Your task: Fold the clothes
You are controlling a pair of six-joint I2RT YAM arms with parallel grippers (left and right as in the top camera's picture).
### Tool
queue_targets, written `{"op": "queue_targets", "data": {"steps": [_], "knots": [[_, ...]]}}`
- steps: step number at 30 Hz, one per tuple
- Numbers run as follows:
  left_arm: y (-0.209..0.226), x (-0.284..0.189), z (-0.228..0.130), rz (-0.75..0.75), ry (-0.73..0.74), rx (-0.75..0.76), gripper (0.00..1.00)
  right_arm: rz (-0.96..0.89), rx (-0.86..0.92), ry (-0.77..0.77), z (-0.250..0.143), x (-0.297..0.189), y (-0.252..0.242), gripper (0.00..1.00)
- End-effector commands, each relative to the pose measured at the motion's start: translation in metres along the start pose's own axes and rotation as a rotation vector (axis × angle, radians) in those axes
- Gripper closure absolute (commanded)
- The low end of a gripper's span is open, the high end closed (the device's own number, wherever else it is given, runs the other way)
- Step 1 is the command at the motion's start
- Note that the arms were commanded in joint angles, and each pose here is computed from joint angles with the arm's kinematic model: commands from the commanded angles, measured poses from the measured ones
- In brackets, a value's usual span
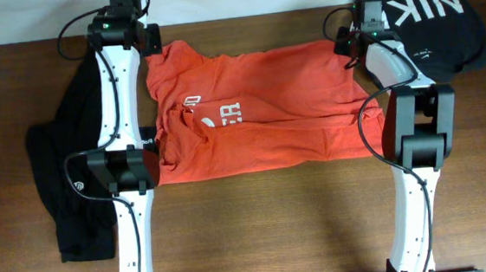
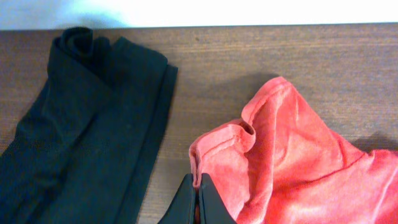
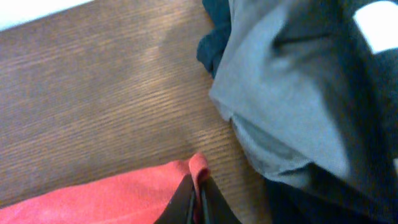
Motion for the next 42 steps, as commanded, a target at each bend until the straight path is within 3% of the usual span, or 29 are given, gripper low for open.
{"op": "queue_targets", "data": {"steps": [1,9,15,21,30,42], "knots": [[-0.001,-0.032,0.02,-0.02,-0.084,-0.015,0.99,-0.015,0.016,-0.077,0.043,-0.034,-0.008,0.96],[0.003,-0.079,0.033,-0.062,-0.126,-0.026,0.99,0.039,-0.065,-0.043,0.097,-0.15,-0.011,0.96],[0.026,-0.118,0.03,-0.028,-0.084,-0.042,0.99,0.074,-0.071,0.138,0.071,-0.197,-0.019,0.96],[0.052,-0.117,0.01,0.035,0.055,-0.061,1.0,0.157,0.008,0.378,0.028,-0.206,-0.039,0.96],[0.056,-0.112,-0.013,0.067,0.193,-0.02,0.99,0.222,0.07,0.449,0.012,-0.201,-0.054,0.96],[0.047,-0.076,-0.044,0.011,0.396,0.064,0.99,0.222,0.086,0.694,-0.04,-0.165,-0.065,0.96]]}}
Point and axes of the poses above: each gripper's point midway between its finger pads, its own x axis out along the fingers, its own y axis along the line the jaws close on, z = x × y, the point moved 7 cm from there along -x, back along the fingers, and after that the axes turned 15 degrees about -x, right-handed, at the moved point
